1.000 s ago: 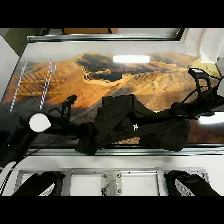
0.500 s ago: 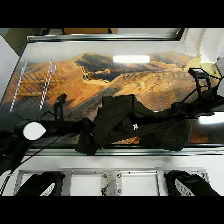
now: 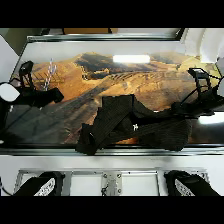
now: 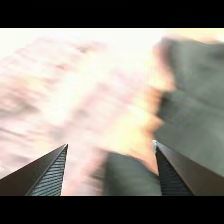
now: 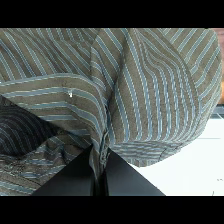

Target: Fold the clothes and pants, and hang the long-sleeved shirts on hangers.

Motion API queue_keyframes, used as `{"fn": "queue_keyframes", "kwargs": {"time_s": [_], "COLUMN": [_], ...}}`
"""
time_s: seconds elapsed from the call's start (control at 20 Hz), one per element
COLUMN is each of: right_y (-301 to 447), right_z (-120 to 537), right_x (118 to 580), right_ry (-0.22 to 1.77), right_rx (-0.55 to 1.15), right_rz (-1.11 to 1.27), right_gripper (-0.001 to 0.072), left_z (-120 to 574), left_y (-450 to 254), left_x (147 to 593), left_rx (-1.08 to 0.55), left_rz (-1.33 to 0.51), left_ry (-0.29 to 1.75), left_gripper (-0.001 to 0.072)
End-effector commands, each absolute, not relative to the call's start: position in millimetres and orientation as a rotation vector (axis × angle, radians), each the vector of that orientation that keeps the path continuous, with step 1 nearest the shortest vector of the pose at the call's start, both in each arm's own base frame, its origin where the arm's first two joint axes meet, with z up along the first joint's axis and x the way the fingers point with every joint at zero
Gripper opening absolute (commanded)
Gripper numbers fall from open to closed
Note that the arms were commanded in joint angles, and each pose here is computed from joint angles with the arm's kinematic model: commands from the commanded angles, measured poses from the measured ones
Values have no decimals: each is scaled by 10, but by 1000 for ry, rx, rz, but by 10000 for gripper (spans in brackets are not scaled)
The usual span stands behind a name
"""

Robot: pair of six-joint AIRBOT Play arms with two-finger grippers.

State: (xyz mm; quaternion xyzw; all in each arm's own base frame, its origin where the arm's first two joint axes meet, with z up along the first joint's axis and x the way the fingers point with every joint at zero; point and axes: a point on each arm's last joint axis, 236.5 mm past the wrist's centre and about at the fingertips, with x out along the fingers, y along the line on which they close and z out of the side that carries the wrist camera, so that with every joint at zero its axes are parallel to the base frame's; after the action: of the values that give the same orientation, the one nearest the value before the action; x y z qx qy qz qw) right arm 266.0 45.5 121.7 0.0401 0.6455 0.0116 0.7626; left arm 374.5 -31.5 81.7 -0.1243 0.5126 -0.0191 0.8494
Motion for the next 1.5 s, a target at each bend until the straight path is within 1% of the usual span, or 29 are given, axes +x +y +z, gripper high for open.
{"fn": "queue_keyframes", "kwargs": {"time_s": [0.0, 0.15, 0.5, 0.65, 0.8, 0.95, 1.1, 1.4, 1.45], "right_y": [458, 458, 457, 458, 458, 458, 458, 458, 458], "right_z": [1215, 1215, 1207, 1203, 1203, 1203, 1203, 1203, 1203], "right_x": [2658, 2658, 2661, 2663, 2663, 2663, 2663, 2663, 2663], "right_ry": [1405, 1405, 1408, 1409, 1409, 1409, 1409, 1409, 1409], "right_rx": [87, 87, 87, 87, 87, 87, 87, 87, 87], "right_rz": [26, 26, 25, 25, 25, 25, 25, 25, 25], "right_gripper": [25, 25, 25, 25, 25, 25, 25, 25, 25], "left_z": [631, 305, -453, -734, -966, -1000, -1016, -1183, -1176], "left_y": [572, 902, 1358, 1425, 1571, 1663, 1640, 1611, 1610], "left_x": [4109, 4359, 4767, 4845, 4847, 4930, 5020, 4901, 4908], "left_rx": [13, 152, 414, 424, 397, 343, 335, 339, 340], "left_rz": [193, 273, 337, 338, 358, 384, 364, 349, 348], "left_ry": [1107, 1147, 1261, 1304, 1330, 1280, 1238, 1273, 1270], "left_gripper": [566, 566, 566, 566, 565, 566, 566, 564, 475]}}
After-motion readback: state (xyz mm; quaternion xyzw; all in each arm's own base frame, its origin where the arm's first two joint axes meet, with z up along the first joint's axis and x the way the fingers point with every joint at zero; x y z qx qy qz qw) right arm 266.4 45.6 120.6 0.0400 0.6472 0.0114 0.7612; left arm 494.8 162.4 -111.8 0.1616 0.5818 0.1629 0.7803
